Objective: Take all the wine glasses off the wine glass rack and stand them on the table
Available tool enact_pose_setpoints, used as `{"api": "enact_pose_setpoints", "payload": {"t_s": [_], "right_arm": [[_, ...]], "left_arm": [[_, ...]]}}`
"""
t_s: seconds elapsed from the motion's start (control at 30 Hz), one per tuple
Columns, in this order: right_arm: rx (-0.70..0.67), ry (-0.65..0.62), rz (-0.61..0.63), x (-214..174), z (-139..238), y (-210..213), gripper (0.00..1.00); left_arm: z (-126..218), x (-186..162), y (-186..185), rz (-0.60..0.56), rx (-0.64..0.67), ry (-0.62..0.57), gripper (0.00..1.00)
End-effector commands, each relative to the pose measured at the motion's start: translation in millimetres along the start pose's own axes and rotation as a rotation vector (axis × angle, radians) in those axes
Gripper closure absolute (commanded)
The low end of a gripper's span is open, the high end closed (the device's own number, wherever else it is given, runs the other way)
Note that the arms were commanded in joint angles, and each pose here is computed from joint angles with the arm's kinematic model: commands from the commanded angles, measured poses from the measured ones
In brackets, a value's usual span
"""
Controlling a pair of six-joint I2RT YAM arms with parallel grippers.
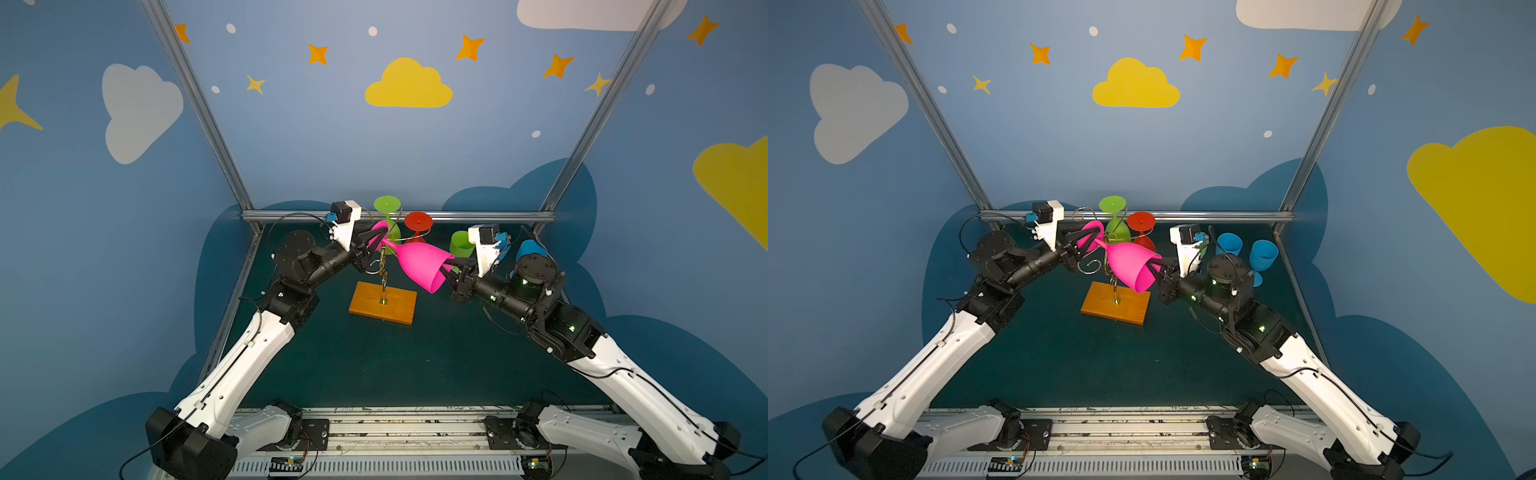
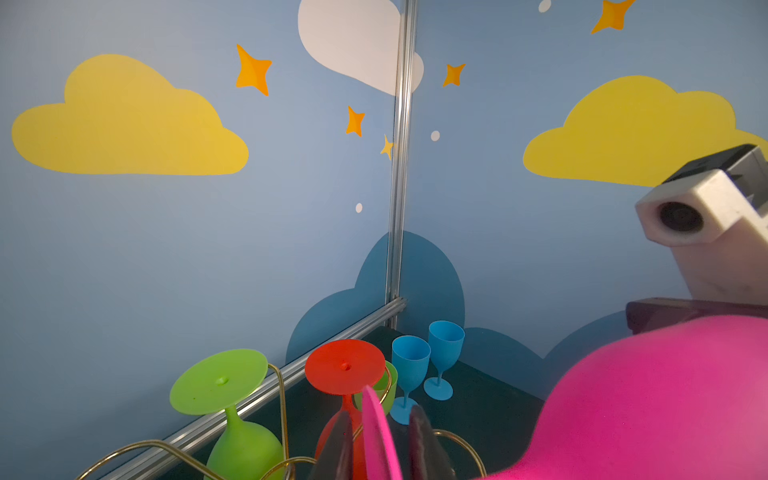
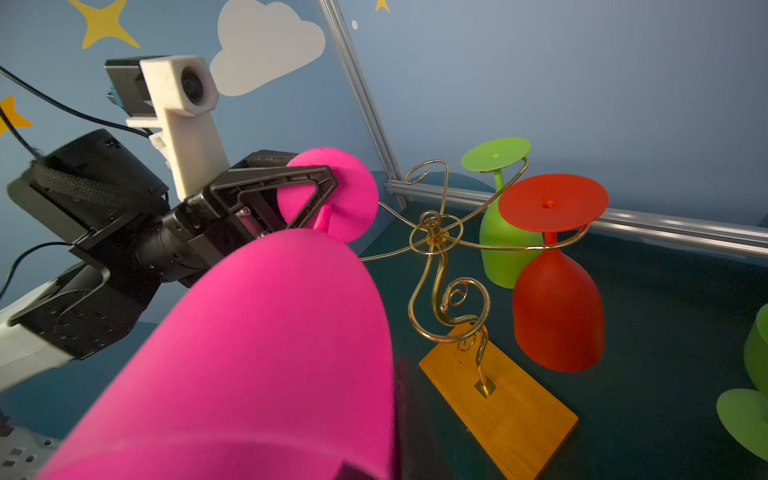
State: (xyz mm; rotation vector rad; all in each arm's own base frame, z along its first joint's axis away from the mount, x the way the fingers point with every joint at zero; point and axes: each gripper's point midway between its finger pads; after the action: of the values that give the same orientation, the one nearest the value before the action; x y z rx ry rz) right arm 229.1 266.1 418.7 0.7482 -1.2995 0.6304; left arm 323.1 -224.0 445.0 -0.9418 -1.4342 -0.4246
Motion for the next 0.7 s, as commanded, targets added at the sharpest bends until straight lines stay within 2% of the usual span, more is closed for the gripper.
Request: {"api": "enact_pose_setpoints", "payload": {"t_s": [0.0, 0.07, 0.17, 0.37, 0.5, 0.67], "right_arm": [[0.016, -0.083, -0.006, 25, 14, 5, 1.00], [-0.009, -0.092, 0.000, 28, 23, 2, 1.00], [-0.070, -0.104, 0.027, 34, 44, -7, 1.00], [-0.222, -0.102, 0.089, 34, 102, -28, 1.00], [-0.342, -0.052, 0.120, 21, 140, -45, 1.00], [-0.498, 0.022, 0.138, -2, 187, -66, 1.00]], "left_arm": [[7, 8, 0, -0.019, 0.018, -0.036, 0.60], [10, 11, 5, -0.027, 0.052, -0.055, 0.37], [18, 18, 13, -0.048, 0.109, -0.083, 0.23], [42, 36, 33, -0.078, 0.225, -0.174, 0.11], [61, 44, 47, -0.099, 0.291, -0.236, 0.08], [87, 42, 81, -0.087, 0.435, -0.299, 0.04]]}}
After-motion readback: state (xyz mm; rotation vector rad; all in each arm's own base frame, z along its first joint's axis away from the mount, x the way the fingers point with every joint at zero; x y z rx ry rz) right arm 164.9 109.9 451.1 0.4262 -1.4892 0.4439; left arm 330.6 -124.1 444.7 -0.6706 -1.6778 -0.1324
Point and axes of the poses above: each gripper's point midway between its finger pads, its own z axis back along the fingers, its own y axis along the line the jaws close on, x = y × z, and after that the axes turned 14 degrees about z, right-handed
